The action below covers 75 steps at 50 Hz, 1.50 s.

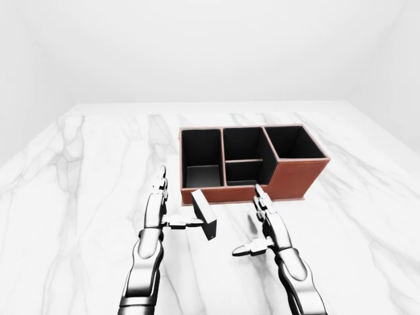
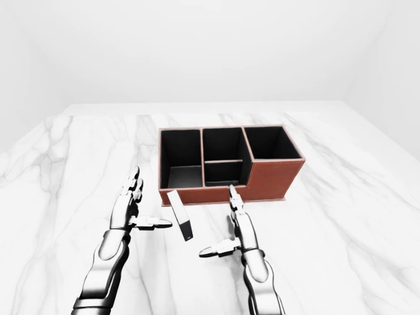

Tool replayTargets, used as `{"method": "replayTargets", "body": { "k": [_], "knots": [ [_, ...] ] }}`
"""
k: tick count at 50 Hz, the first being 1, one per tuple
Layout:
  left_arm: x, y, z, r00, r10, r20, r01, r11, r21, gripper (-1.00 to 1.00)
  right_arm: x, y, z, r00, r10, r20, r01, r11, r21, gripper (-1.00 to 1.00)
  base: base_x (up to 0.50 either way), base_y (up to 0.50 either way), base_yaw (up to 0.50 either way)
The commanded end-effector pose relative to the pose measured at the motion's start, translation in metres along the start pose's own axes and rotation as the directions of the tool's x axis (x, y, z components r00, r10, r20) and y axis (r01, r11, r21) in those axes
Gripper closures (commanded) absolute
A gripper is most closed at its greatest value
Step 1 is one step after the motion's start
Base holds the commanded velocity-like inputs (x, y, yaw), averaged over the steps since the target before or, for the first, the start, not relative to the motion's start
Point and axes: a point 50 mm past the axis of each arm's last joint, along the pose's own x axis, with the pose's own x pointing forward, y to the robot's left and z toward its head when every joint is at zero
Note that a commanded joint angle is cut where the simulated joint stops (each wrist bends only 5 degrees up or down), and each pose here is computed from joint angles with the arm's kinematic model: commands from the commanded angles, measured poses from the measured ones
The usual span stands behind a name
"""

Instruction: Pick up the book and place it in the right compartment of the caddy.

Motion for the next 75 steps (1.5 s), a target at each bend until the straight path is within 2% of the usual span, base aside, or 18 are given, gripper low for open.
{"method": "replayTargets", "body": {
  "k": [1, 27, 75],
  "knots": [
    [0.002, -0.001, -0.003, 1.000, 0.000, -0.001, 0.000, 1.000, 0.003, -1.00, -0.003, 0.007, -0.006, 1.000, 0.015, -0.027, -0.015, 1.000, -0.011, -1.00, 0.00, 0.00, 0.00],
    [0.002, -0.002, -0.005, 1.000, -0.009, -0.001, 0.009, 1.000, 0.005, -1.00, 0.006, 0.027, -0.014, 0.997, 0.036, -0.062, -0.038, 0.998, -0.043, -1.00, 0.00, 0.00, 0.00],
    [0.002, -0.002, -0.005, 1.000, -0.011, -0.002, 0.011, 1.000, 0.004, -1.00, 0.011, 0.065, -0.006, 0.995, 0.092, -0.030, -0.094, 0.993, -0.069, -1.00, 0.00, 0.00, 0.00]
  ]
}}
